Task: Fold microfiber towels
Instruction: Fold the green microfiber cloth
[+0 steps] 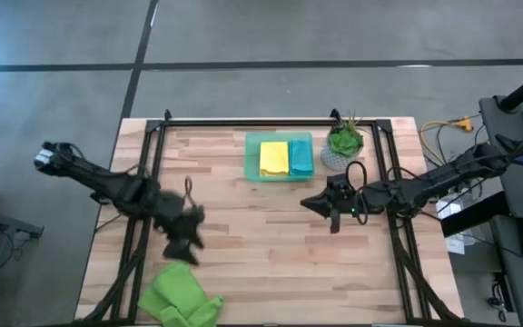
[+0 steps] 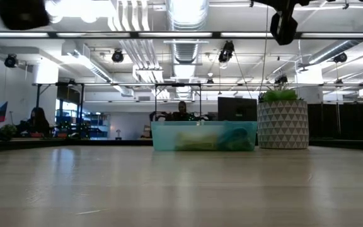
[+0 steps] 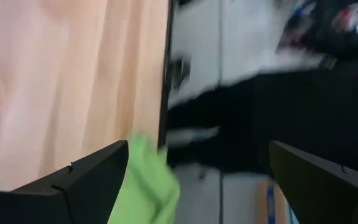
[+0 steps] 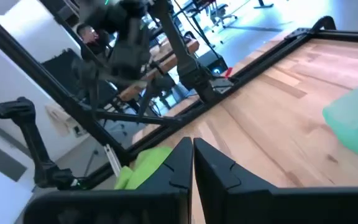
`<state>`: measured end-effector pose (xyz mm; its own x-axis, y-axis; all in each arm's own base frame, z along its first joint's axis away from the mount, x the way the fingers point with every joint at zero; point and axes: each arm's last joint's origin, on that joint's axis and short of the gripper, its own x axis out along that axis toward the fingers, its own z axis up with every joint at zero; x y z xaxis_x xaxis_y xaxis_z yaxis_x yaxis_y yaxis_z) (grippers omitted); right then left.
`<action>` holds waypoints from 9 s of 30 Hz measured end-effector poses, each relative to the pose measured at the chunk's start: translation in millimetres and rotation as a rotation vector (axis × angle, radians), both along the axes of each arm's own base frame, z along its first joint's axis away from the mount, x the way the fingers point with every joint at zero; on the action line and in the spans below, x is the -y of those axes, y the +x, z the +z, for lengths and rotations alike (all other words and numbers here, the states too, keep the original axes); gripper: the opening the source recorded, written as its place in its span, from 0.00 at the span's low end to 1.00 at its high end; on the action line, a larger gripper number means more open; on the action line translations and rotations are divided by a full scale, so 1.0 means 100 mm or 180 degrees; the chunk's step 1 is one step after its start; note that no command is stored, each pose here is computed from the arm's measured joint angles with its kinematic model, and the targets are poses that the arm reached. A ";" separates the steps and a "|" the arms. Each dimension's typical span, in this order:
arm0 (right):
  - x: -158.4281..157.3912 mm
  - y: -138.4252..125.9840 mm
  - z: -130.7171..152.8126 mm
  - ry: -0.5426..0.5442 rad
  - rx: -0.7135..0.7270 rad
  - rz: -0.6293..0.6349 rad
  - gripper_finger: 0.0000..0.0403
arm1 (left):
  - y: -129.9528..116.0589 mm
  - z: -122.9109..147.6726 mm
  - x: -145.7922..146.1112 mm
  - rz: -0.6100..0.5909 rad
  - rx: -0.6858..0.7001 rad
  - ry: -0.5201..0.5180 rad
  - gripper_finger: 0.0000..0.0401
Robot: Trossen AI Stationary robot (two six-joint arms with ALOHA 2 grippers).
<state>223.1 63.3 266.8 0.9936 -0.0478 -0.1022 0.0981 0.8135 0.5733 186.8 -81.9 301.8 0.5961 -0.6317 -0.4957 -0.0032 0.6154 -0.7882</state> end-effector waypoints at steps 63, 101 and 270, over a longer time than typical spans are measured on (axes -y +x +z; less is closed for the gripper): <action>0.03 -0.02 -0.08 -0.0428 -0.0105 0.0109 0.02 | -0.11 -1.68 0.22 0.0228 -0.2036 0.0687 0.01; 0.05 0.00 0.12 0.0109 0.0071 -0.0244 0.02 | 1.15 -0.60 -2.09 0.1185 -0.0097 0.1075 0.61; 0.30 0.22 2.67 -0.1154 -0.1317 -0.0372 0.02 | 1.42 1.58 -0.68 0.2186 0.2742 0.2273 0.63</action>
